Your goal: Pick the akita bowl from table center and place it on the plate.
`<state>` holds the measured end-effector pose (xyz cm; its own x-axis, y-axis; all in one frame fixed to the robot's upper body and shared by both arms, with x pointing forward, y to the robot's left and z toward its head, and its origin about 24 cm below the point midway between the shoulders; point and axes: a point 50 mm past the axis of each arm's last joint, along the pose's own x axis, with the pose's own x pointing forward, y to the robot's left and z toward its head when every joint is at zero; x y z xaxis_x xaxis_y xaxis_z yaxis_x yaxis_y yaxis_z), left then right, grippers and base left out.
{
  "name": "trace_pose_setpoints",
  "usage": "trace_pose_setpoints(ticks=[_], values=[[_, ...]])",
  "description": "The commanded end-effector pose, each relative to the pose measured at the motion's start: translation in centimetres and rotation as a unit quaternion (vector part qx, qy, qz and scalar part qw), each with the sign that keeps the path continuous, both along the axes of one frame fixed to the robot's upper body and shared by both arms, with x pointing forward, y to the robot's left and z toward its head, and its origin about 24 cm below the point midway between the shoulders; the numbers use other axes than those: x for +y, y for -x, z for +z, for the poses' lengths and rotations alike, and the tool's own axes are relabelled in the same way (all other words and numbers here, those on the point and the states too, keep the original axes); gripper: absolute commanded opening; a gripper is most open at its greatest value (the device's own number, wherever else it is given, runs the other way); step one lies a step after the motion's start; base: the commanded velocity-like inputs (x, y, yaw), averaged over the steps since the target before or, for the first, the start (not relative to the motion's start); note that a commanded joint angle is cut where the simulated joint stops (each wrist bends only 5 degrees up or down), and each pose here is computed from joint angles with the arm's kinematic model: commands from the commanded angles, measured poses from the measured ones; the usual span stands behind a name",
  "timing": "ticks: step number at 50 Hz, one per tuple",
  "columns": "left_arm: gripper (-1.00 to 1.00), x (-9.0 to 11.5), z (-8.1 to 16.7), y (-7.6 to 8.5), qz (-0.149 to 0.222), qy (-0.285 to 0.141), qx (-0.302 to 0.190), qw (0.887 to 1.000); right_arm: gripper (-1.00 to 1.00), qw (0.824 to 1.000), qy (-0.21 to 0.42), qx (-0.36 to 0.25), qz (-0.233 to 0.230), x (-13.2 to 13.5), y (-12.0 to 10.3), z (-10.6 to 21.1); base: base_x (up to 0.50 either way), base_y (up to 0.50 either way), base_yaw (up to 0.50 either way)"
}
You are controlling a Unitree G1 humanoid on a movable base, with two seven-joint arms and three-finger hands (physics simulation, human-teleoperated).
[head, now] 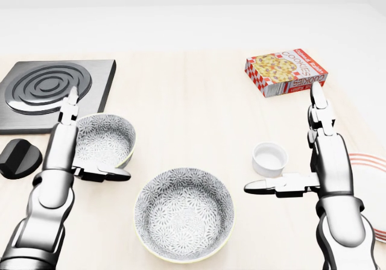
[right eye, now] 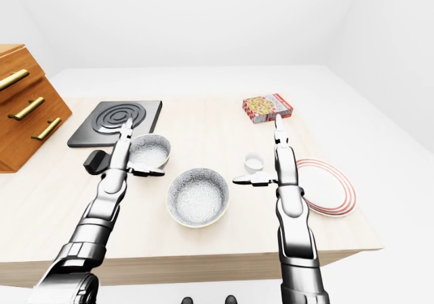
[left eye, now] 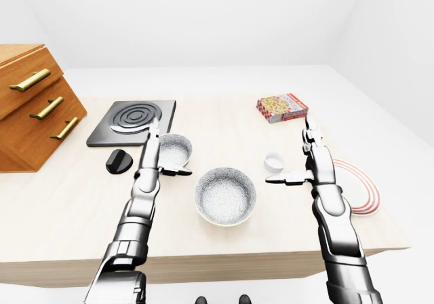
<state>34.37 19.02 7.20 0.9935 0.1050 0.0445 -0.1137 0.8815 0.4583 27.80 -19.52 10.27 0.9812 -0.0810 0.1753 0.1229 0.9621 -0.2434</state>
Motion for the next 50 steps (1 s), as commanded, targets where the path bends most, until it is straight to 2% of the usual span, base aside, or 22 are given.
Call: trace_pose_setpoints(ticks=[1, 4, 10, 12, 20, 32, 33, 34, 35, 37, 38, 39, 50], values=[[1.00, 1.3, -2.5, -1.5, 0.023, -0.143, 0.077, 0.987, 1.00, 1.000, 0.005, 0.005, -0.006, -0.1, -0.4, -0.1, 0.00, 0.00, 0.00], [1.00, 1.4, -3.6, -1.4, 0.027, -0.180, 0.103, 0.978, 1.00, 1.000, 0.004, 0.005, -0.007, 0.0, -0.6, -0.1, 0.00, 0.00, 0.00], [1.00, 1.4, -4.9, -1.2, 0.024, -0.203, 0.140, 0.969, 1.00, 1.000, 0.003, 0.000, -0.007, 0.0, -0.8, 0.1, 0.00, 0.00, 0.00], [1.00, 1.6, -5.7, -0.9, 0.024, -0.223, 0.156, 0.962, 1.00, 1.000, 0.003, 0.000, -0.007, 0.0, -0.9, 0.2, 0.00, 0.00, 0.00], [1.00, 1.6, -6.0, -0.9, 0.021, -0.254, 0.166, 0.953, 1.00, 1.000, 0.003, 0.003, -0.007, 0.1, -1.1, 0.0, 0.00, 0.00, 0.00], [1.00, 0.9, -5.7, -1.3, -0.005, -0.305, 0.168, 0.938, 1.00, 1.000, 0.003, 0.008, -0.008, 0.0, -1.1, -0.2, 0.00, 0.00, 0.00], [0.91, 0.8, -5.9, -1.2, -0.008, -0.309, 0.170, 0.936, 1.00, 1.000, 0.004, 0.009, -0.008, 0.0, -1.1, -0.2, 0.00, 0.00, 0.00], [0.40, 0.7, -6.1, -1.1, -0.011, -0.311, 0.173, 0.935, 1.00, 1.000, 0.003, 0.009, -0.009, -0.1, -1.1, -0.2, 0.00, 0.00, 0.00], [0.33, 0.7, -6.2, -1.1, -0.012, -0.313, 0.174, 0.934, 1.00, 1.000, 0.003, 0.009, -0.009, -0.1, -1.1, -0.2, 0.00, 0.00, 0.00], [-0.51, 0.8, -6.2, -1.1, -0.015, -0.312, 0.179, 0.933, 1.00, 1.000, 0.003, 0.009, -0.009, -0.1, -1.1, -0.2, 0.00, 0.00, 0.00], [-0.62, 0.8, -6.2, -1.1, -0.015, -0.312, 0.180, 0.933, 1.00, 1.000, 0.003, 0.009, -0.009, -0.1, -1.1, -0.2, 0.00, 0.00, 0.00], [-1.00, 0.9, -6.1, -1.1, -0.014, -0.312, 0.181, 0.933, 1.00, 1.000, 0.003, 0.009, -0.009, -0.1, -1.1, -0.2, 0.00, 0.00, 0.00], [-1.00, 1.0, -5.9, -1.2, -0.016, -0.308, 0.184, 0.933, 1.00, 1.000, 0.003, 0.006, -0.007, 0.0, -1.1, -0.1, 0.00, 0.00, 0.00]])
